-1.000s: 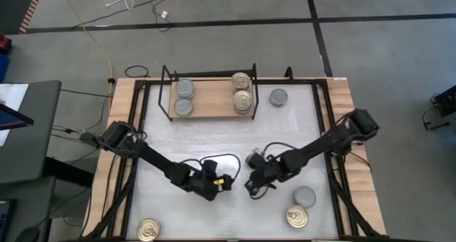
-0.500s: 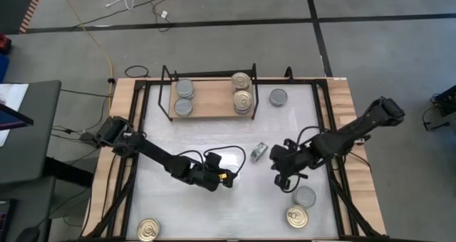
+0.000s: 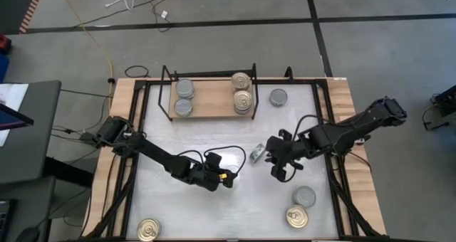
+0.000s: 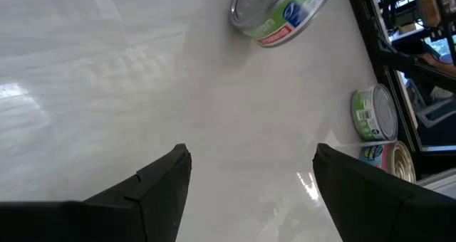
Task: Stack canned seafood by type on shelf
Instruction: Stack the green tuna can on top of the green tuna can on the shelf
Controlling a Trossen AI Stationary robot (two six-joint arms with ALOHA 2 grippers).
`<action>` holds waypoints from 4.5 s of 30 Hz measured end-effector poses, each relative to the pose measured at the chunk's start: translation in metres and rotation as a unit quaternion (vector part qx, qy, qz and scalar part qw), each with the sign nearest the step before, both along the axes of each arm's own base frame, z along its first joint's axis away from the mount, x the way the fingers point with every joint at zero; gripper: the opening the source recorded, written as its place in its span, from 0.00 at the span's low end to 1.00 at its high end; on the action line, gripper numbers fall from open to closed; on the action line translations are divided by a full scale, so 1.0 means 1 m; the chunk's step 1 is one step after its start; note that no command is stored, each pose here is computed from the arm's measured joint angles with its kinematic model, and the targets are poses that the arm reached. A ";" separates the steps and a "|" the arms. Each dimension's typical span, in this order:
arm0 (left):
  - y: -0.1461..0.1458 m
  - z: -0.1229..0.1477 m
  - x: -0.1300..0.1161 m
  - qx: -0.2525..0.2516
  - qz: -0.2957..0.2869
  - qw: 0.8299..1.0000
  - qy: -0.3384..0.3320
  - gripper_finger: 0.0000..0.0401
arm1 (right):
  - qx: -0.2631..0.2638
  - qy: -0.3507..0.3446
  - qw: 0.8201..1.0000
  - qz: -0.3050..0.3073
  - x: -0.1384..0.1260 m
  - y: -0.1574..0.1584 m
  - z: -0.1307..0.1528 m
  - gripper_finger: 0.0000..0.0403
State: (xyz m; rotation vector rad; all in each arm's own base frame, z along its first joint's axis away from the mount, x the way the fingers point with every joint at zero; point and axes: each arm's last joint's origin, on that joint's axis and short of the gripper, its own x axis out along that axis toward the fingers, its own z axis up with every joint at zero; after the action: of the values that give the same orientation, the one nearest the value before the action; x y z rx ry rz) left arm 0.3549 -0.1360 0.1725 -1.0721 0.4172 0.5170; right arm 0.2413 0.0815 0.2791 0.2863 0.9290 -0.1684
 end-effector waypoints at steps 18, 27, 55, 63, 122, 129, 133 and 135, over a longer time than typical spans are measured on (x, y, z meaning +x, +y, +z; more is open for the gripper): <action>0.013 0.012 0.013 0.018 -0.022 0.999 -0.015 0.71 | -0.062 0.038 0.997 -0.028 -0.010 -0.002 -0.005 0.73; 0.036 0.060 0.047 0.112 -0.041 0.991 0.058 0.71 | -0.062 0.099 0.992 -0.052 -0.027 0.006 -0.011 0.72; 0.069 0.044 0.122 0.215 -0.141 0.940 0.223 0.71 | -0.058 0.106 0.992 -0.041 -0.036 0.019 -0.012 0.72; 0.070 0.030 0.129 0.235 -0.181 0.927 0.230 0.71 | -0.058 0.106 0.992 -0.041 -0.036 0.019 -0.012 0.72; 0.063 0.011 -0.113 0.046 -0.091 0.994 -0.048 0.31 | -0.024 0.045 0.994 -0.094 -0.014 0.000 -0.007 0.72; 0.063 0.007 -0.125 0.020 -0.082 0.990 -0.113 0.31 | -0.020 0.040 0.992 -0.119 -0.009 -0.011 -0.006 0.72; 0.064 0.007 -0.125 0.028 -0.087 0.989 -0.114 0.31 | -0.018 0.038 0.991 -0.130 -0.007 -0.016 -0.006 0.72; 0.063 0.007 -0.125 0.026 -0.091 0.989 -0.113 0.31 | -0.018 0.038 0.990 -0.134 -0.007 -0.018 -0.006 0.72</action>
State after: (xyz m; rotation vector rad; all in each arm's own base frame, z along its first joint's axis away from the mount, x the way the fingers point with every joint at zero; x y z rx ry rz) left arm 0.2299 -0.0728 0.1797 -1.0174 0.2963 0.2393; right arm 0.2344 0.0639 0.2731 0.3726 0.9607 -0.4453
